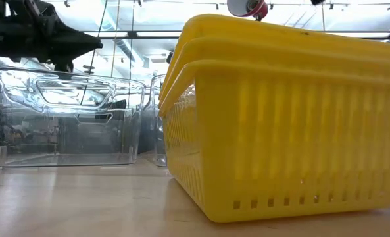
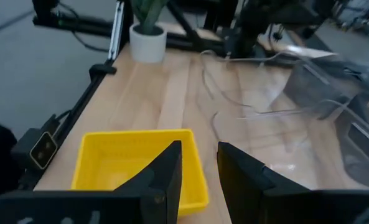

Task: Stack baskets by color
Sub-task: Stack the left transparent bin on the middle transparent bin

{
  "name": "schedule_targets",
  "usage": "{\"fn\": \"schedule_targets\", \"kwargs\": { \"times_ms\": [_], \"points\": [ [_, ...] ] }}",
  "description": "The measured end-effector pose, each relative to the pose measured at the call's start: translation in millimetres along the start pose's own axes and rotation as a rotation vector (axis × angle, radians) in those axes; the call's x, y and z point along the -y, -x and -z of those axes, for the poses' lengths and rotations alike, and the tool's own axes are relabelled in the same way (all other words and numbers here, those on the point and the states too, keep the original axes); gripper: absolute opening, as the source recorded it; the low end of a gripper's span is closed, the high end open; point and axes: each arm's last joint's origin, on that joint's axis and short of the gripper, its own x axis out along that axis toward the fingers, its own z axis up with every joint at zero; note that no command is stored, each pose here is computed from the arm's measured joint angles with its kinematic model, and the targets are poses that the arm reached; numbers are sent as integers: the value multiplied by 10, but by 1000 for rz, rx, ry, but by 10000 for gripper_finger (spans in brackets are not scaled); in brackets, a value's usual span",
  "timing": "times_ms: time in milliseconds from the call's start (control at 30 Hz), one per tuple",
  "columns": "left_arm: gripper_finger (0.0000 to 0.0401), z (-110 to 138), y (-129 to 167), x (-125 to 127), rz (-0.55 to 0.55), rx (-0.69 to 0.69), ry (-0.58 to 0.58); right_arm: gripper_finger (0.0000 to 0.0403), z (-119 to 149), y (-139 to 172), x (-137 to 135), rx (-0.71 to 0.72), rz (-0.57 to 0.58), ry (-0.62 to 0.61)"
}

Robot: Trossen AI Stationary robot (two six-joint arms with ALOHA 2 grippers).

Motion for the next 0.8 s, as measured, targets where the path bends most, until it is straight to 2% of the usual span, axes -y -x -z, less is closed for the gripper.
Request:
{"fn": "schedule_targets", "kwargs": {
  "times_ms": [100,233,433,600,800],
  "points": [
    [20,-133,-45,66,-20,-53,8,107,112,88,149,41,16,-8],
    [17,-269,-114,178,-22,-237,-17,107,175,217,313,76,34,-33],
    [29,-461,-283,429,146,-397,-51,107,110,422,431,131,30,-11],
    [65,-449,-375,602,185,-553,-87,107,45,567,491,185,50,12],
    [92,-368,-418,795,141,-781,-111,107,28,631,554,195,144,22]
  ]
}}
